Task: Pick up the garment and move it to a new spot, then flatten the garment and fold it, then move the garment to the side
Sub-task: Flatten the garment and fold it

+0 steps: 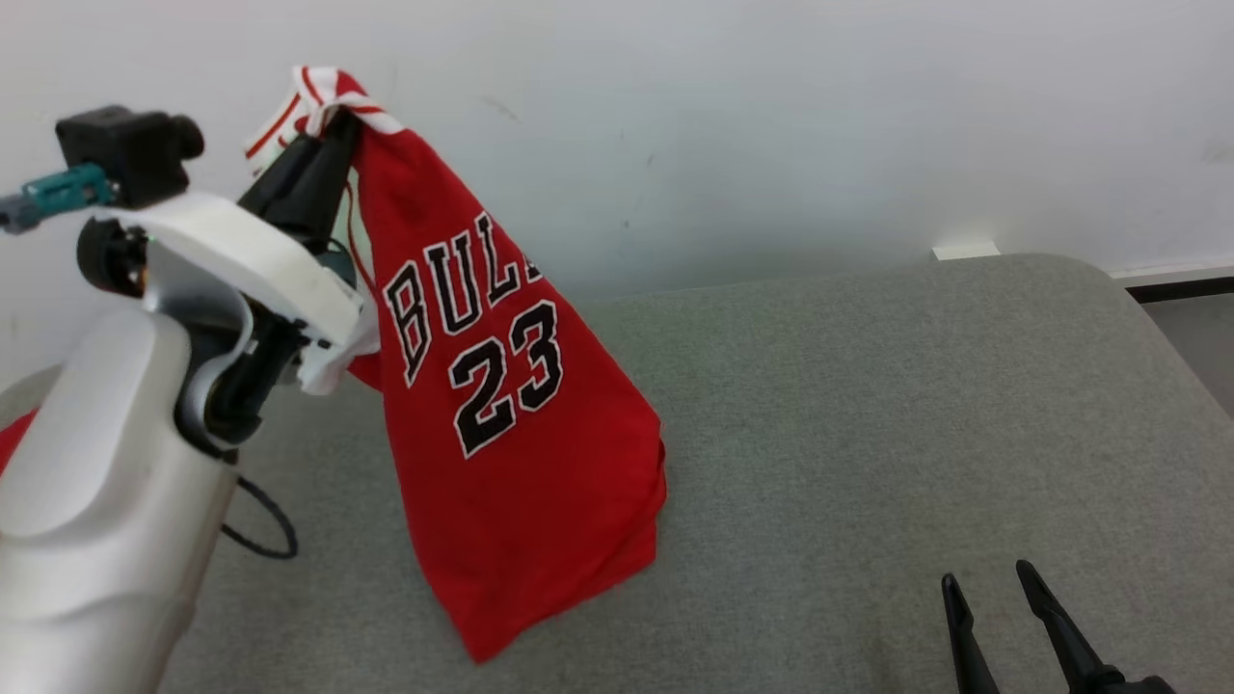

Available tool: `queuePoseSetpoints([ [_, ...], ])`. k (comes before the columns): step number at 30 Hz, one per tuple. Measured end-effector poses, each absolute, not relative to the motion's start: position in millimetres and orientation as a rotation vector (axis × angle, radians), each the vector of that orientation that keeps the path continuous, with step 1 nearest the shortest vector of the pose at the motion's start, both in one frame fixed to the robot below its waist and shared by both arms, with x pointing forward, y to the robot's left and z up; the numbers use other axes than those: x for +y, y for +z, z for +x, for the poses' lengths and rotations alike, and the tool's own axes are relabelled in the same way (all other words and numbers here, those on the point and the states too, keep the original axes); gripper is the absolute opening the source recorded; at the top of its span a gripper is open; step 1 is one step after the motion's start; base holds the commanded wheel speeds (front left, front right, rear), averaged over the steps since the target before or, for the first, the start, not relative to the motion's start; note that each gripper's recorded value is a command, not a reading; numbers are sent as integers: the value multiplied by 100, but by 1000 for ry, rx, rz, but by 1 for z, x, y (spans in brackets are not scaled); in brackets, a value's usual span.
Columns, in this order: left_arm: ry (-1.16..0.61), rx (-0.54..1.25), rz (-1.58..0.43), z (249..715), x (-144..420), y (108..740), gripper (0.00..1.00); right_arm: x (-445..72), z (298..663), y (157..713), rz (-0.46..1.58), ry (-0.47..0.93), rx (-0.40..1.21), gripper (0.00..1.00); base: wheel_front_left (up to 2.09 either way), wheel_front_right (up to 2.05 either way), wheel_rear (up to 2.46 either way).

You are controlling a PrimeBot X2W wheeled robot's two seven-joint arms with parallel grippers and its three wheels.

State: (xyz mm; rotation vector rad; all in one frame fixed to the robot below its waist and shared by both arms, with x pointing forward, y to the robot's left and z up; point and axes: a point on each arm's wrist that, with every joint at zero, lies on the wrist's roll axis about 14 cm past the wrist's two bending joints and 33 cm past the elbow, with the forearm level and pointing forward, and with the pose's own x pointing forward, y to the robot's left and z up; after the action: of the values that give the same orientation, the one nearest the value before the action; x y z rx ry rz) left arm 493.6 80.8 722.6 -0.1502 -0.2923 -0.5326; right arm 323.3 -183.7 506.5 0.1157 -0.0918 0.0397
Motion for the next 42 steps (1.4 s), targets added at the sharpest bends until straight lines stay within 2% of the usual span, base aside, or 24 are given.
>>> queuePoseSetpoints([
  [7,-644,-351,-69,477,49,768,0,-188,320,507,119,23,-94,100,0,0,0],
  [11,-746,-334,-75,461,11,765,0,-190,319,507,118,16,-95,100,0,0,0],
  [15,-871,-199,-92,435,-41,708,0,-192,317,506,119,7,-93,100,0,0,0],
  [21,-1050,84,-160,372,-118,597,0,-195,317,501,128,-7,-78,100,0,0,0],
  [26,-1131,225,-131,332,-147,530,0,-198,319,504,128,-19,-85,100,0,0,0],
  [27,-1143,227,-139,327,-151,524,45,-200,318,504,127,-26,-85,100,0,0,0],
  [28,-1154,219,-158,322,-154,523,100,-202,318,504,126,-32,-83,100,0,0,0],
  [35,-1293,252,-295,268,-180,525,100,-208,311,498,129,-57,-67,100,0,0,0],
  [42,-1237,253,-238,282,-179,522,100,-210,308,498,133,-65,-68,100,0,0,0],
])
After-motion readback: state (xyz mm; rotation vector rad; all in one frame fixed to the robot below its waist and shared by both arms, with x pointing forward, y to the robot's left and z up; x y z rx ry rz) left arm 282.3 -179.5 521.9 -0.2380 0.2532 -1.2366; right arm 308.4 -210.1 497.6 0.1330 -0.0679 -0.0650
